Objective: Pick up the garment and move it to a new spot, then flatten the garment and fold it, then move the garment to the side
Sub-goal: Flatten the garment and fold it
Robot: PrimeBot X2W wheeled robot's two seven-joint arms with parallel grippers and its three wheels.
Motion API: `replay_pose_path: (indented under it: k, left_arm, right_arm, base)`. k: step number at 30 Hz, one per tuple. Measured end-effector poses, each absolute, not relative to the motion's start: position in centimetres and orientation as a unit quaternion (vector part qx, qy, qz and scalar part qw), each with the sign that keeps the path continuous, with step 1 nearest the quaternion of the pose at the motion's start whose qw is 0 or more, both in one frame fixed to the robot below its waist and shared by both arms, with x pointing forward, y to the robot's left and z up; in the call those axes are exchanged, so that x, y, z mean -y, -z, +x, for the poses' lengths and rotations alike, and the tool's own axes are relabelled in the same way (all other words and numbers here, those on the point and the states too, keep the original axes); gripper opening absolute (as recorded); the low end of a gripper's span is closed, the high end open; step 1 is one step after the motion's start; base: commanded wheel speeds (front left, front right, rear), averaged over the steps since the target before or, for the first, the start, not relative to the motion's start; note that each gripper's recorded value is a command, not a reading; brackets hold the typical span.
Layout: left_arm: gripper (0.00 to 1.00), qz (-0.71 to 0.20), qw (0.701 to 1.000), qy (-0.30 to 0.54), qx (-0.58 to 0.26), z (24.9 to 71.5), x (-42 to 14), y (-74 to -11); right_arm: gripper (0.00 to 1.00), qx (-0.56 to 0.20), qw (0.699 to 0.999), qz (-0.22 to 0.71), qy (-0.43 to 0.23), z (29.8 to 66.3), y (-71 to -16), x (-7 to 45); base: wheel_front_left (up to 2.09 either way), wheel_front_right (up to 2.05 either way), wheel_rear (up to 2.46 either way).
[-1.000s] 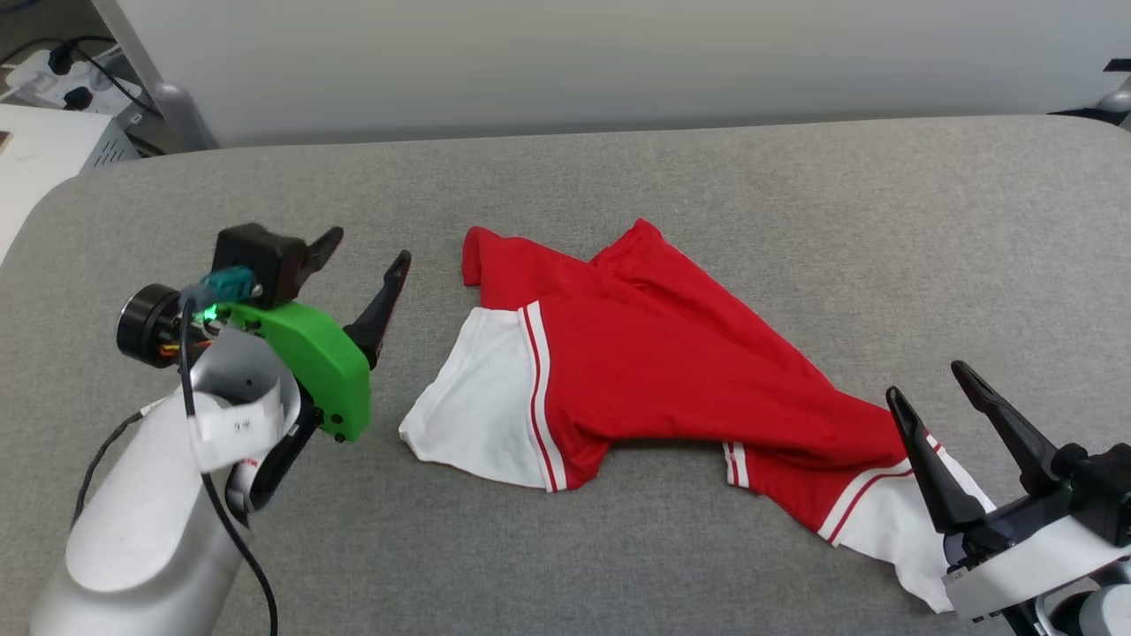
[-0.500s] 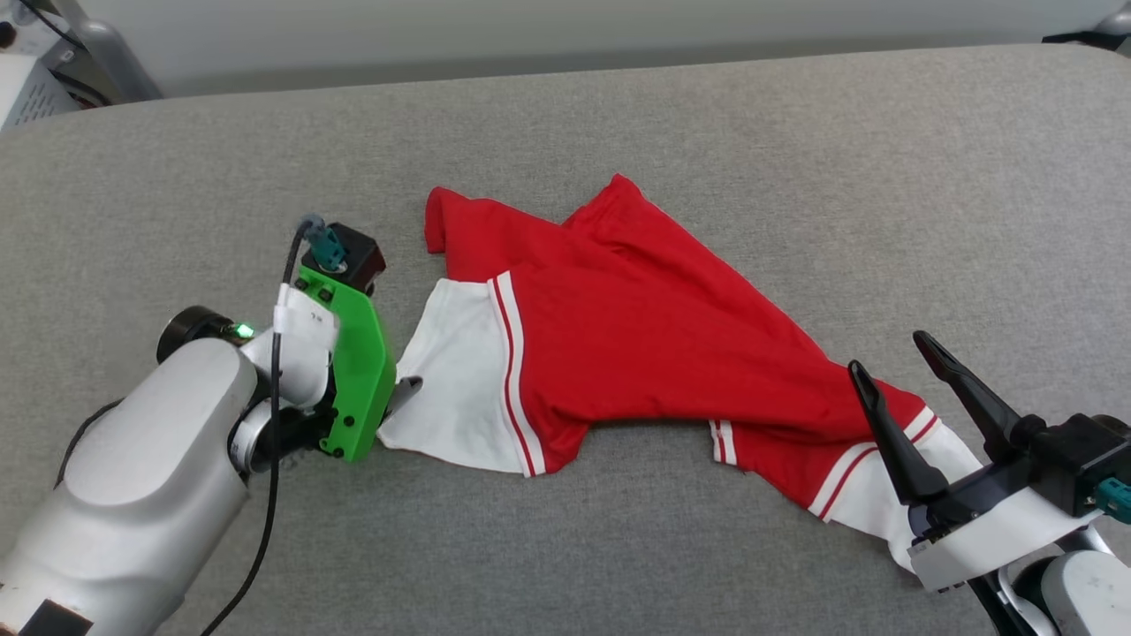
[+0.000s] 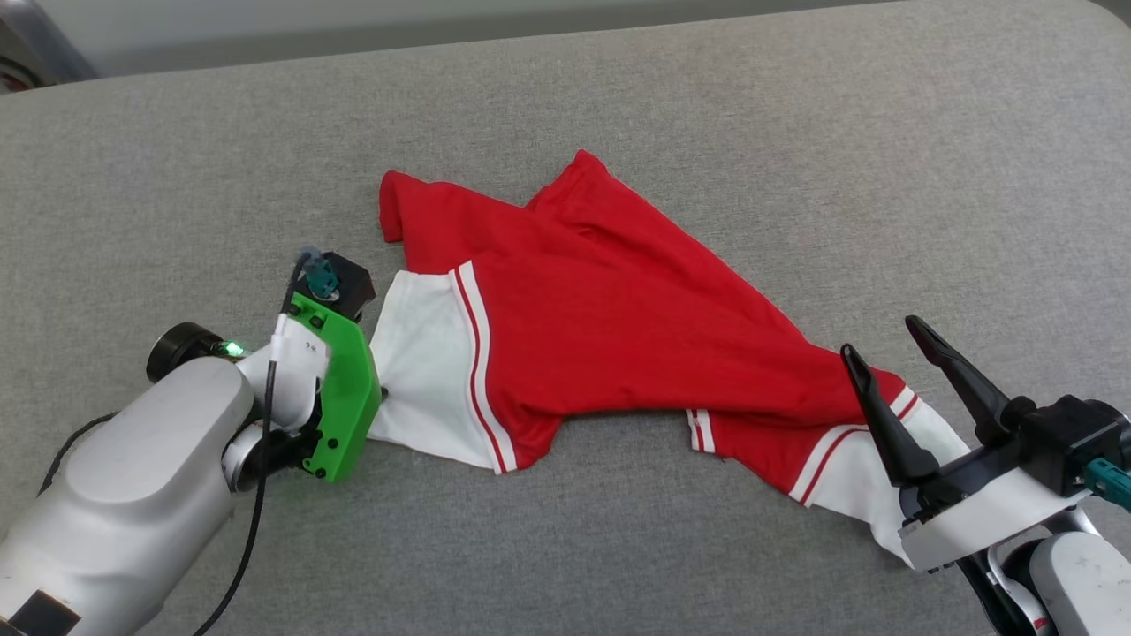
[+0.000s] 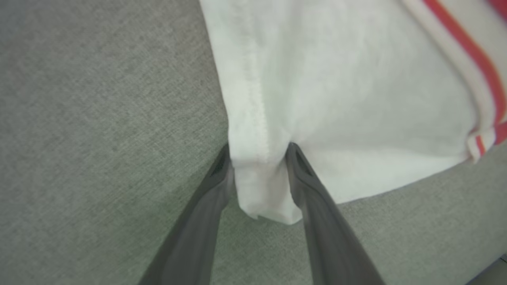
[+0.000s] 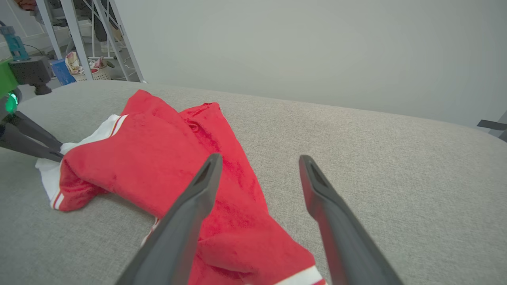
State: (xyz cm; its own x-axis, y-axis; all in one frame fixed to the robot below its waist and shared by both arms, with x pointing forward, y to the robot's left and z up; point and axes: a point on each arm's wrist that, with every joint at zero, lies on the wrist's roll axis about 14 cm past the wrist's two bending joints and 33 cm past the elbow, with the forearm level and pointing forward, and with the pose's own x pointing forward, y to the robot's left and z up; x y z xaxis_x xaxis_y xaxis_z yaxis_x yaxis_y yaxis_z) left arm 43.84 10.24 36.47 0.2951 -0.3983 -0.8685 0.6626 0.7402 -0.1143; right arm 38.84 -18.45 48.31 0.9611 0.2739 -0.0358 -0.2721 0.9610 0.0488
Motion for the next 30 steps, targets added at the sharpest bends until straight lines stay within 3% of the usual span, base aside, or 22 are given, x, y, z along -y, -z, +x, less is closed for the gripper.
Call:
replay_pose_path:
  k: [4,11,18,22,26,27,28,30]
  left_arm:
    - [0.0,0.112,0.818,0.333,-0.454,44.3,-10.8,-38.3]
    - [0.0,0.096,0.852,0.255,-0.448,44.9,-18.3,-41.2]
    - [0.0,0.085,0.848,0.193,-0.487,42.8,-22.7,-39.6]
    - [0.0,0.074,0.838,0.183,-0.509,41.5,-22.7,-37.2]
    - [0.0,0.057,0.849,0.178,-0.493,42.0,-22.0,-36.7]
    - [0.42,0.055,0.855,0.176,-0.484,42.3,-21.9,-36.9]
    - [1.0,0.057,0.864,0.175,-0.469,42.6,-21.8,-37.1]
    - [1.0,0.06,0.885,0.174,-0.427,43.5,-21.3,-38.0]
  right_arm:
    - [1.0,-0.007,0.991,0.024,-0.133,39.0,-49.1,18.6]
    - [1.0,0.001,0.99,0.03,-0.138,38.8,-49.5,18.0]
    - [1.0,0.005,0.989,0.034,-0.146,39.0,-49.7,17.4]
    - [1.0,-0.003,0.989,0.033,-0.145,38.9,-49.2,17.5]
    - [1.0,-0.008,0.99,0.027,-0.14,38.7,-49.0,18.2]
    - [1.0,-0.008,0.99,0.026,-0.139,38.7,-49.1,18.3]
    - [1.0,-0.005,0.99,0.027,-0.138,38.7,-49.3,18.3]
    - [1.0,0.003,0.99,0.026,-0.137,38.6,-49.8,18.5]
  base:
    - [0.0,0.0,0.0]
    - [0.0,0.0,0.0]
    - [0.0,0.0,0.0]
    - [0.0,0.0,0.0]
    - [0.0,0.0,0.0]
    - [0.0,0.0,0.0]
    - [0.0,0.0,0.0]
    - [0.0,0.0,0.0]
